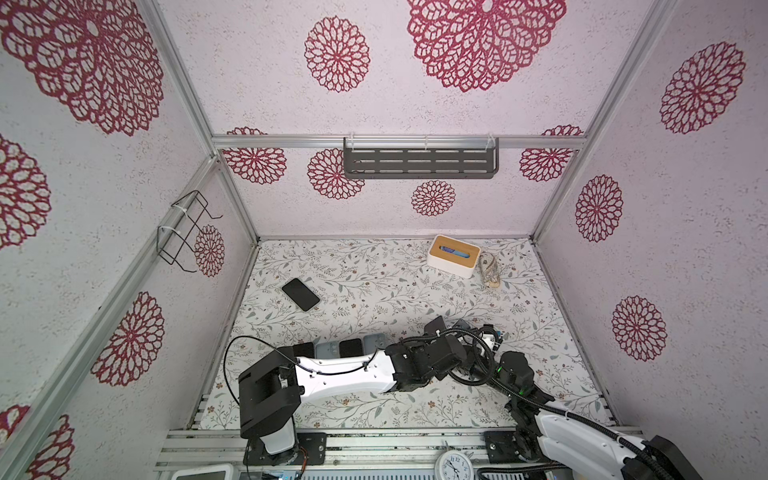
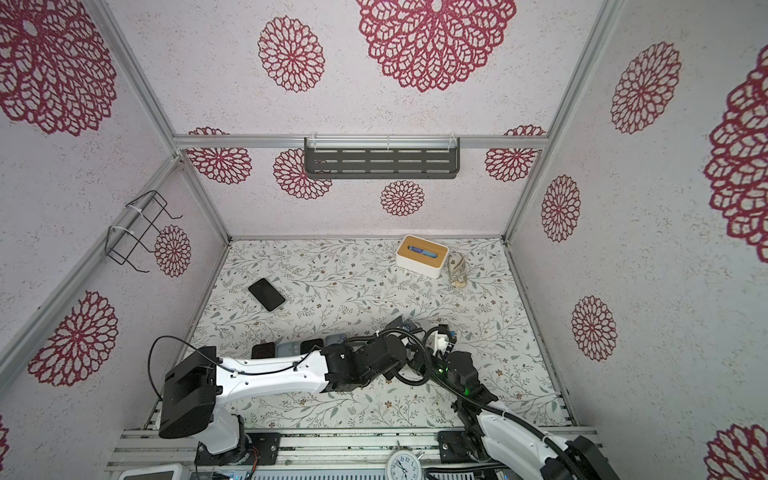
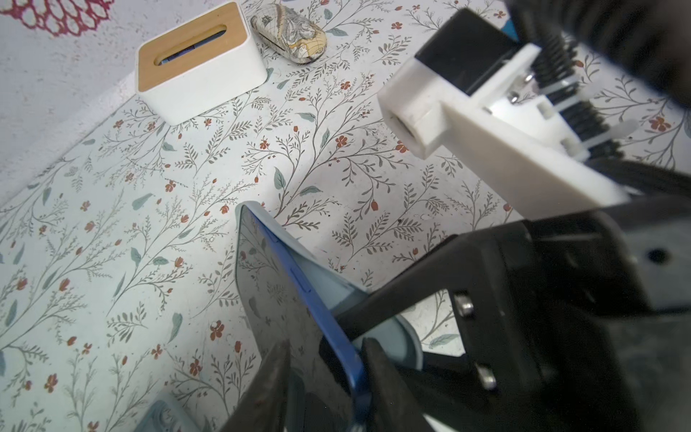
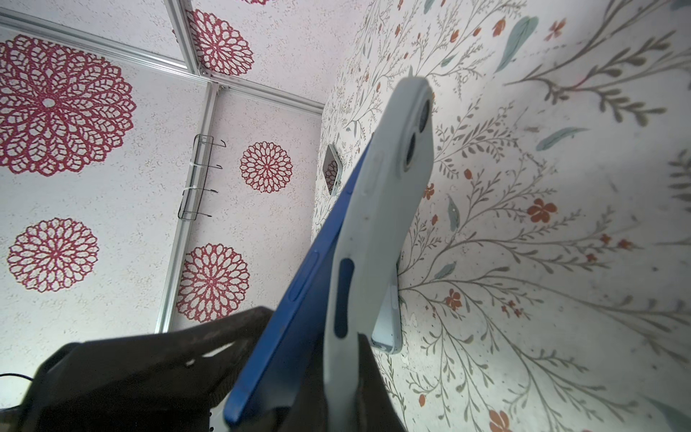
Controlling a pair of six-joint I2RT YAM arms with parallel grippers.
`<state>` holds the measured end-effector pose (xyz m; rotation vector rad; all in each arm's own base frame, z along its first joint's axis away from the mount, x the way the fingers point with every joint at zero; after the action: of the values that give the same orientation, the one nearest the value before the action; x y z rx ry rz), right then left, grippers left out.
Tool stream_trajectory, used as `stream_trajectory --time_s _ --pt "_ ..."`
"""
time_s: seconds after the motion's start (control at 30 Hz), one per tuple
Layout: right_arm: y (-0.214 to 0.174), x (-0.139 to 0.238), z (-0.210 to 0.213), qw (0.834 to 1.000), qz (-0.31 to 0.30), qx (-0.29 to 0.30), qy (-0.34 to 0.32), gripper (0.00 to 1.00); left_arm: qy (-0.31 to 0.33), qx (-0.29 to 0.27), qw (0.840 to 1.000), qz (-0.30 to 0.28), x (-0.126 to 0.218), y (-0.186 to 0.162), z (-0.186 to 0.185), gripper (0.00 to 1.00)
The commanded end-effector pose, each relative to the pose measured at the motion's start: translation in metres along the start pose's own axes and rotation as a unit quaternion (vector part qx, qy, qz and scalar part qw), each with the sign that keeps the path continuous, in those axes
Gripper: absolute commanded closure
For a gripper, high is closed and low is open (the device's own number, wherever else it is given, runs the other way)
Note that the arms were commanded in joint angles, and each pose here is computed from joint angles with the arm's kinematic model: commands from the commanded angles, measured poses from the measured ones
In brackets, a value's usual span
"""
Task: Take the phone out of the phone case
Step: 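Pull the phone from the case with the left gripper while the right holds it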
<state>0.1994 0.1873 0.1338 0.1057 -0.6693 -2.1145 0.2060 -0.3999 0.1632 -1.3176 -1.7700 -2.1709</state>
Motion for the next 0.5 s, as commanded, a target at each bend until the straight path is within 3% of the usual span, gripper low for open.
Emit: stream_trajectory --time_s 0.0,0.27,0.47 --pt "0.022 0.003 0.034 0.997 -0.04 0.027 0.062 1.0 0.007 -0.004 1.0 0.005 -0.003 -0.004 0.001 0.71" --pt "0.021 0.004 0.033 0.997 -0.04 0.027 0.057 1.0 0.003 0.034 0.999 0.002 -0.002 -0.011 -0.001 0.94" --pt "0.019 0.003 0.024 0.998 -0.034 0.029 0.033 1.0 0.009 0.041 0.999 -0.027 0.017 0.002 0.002 1.0"
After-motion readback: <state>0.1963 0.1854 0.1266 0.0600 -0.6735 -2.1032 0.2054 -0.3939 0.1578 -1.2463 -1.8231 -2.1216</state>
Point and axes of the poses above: each gripper's point midway between its finger pads, its own x axis back along the fingers, its own z axis along the line the jaws close on, y = z × x, the point moved 2 cm from there along x, back along the fingers, and after that the axes turned 15 degrees about x, right-handed, at the moved point
